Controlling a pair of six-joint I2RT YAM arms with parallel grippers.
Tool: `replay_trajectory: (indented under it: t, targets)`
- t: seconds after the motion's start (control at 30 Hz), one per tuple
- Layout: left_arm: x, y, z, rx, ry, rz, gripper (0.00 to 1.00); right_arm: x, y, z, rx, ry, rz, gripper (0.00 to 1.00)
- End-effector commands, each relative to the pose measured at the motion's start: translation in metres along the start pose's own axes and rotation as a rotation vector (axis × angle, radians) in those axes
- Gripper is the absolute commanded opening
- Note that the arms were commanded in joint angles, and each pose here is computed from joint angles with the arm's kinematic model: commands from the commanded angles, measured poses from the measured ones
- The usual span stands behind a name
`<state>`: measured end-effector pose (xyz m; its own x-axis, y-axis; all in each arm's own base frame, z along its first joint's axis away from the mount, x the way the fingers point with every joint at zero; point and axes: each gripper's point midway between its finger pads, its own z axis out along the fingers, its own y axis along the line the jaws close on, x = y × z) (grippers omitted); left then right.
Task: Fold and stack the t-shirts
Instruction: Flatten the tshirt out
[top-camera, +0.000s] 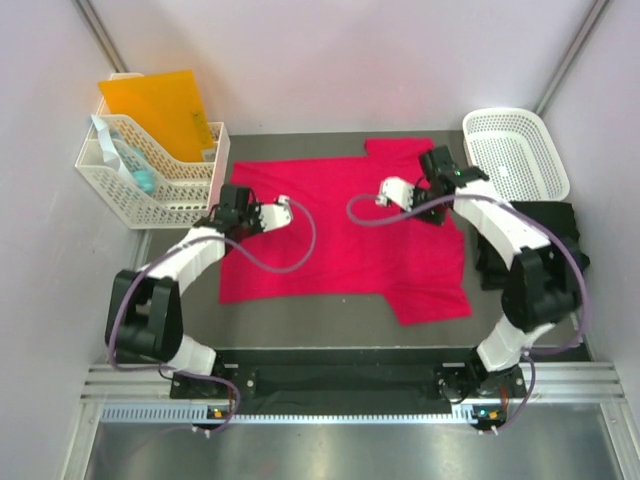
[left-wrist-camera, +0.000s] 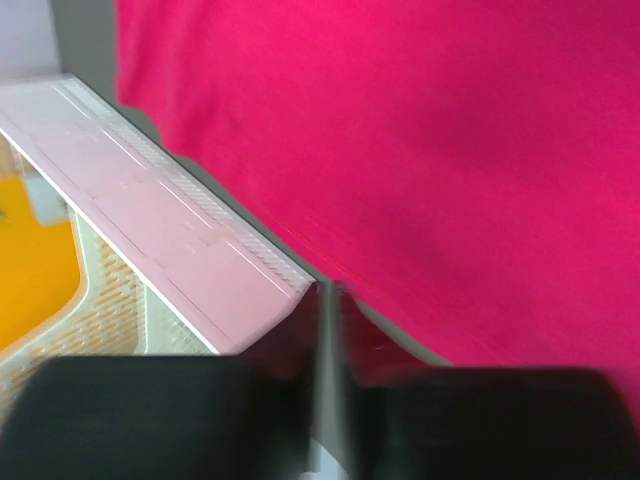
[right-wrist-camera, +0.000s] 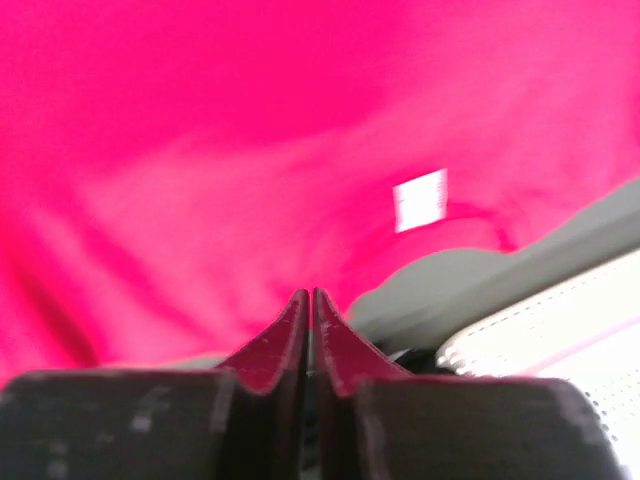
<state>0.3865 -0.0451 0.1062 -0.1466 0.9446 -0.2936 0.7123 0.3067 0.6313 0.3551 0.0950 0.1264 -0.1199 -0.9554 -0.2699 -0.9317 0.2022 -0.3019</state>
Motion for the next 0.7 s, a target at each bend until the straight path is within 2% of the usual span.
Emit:
replay_trajectory:
  t: [0.0, 0.03, 0.1, 0.13, 0.4, 0.67]
  targets:
    - [-0.020, 0.055, 0.027, -0.116, 0.000, -0.115, 0.00, -0.026, -0.078, 0.002, 0.162, -0.083, 0.191, 0.00]
    - [-0.026, 0.074, 0.030, -0.153, -0.003, -0.126, 0.00, -0.020, -0.086, 0.017, 0.152, -0.069, 0.214, 0.00]
    - [-0.023, 0.078, 0.049, -0.155, 0.032, -0.139, 0.00, -0.023, -0.109, 0.022, 0.189, -0.084, 0.249, 0.00]
    - [-0.029, 0.093, 0.051, -0.198, 0.015, -0.146, 0.00, -0.019, -0.113, 0.039, 0.177, -0.070, 0.262, 0.00]
    - [-0.020, 0.098, 0.104, -0.224, 0.078, -0.120, 0.00, -0.004, -0.133, 0.099, 0.188, -0.009, 0.300, 0.00]
    - [-0.014, 0.118, 0.124, -0.361, 0.097, -0.151, 0.00, -0.004, -0.173, 0.095, 0.351, -0.039, 0.365, 0.00]
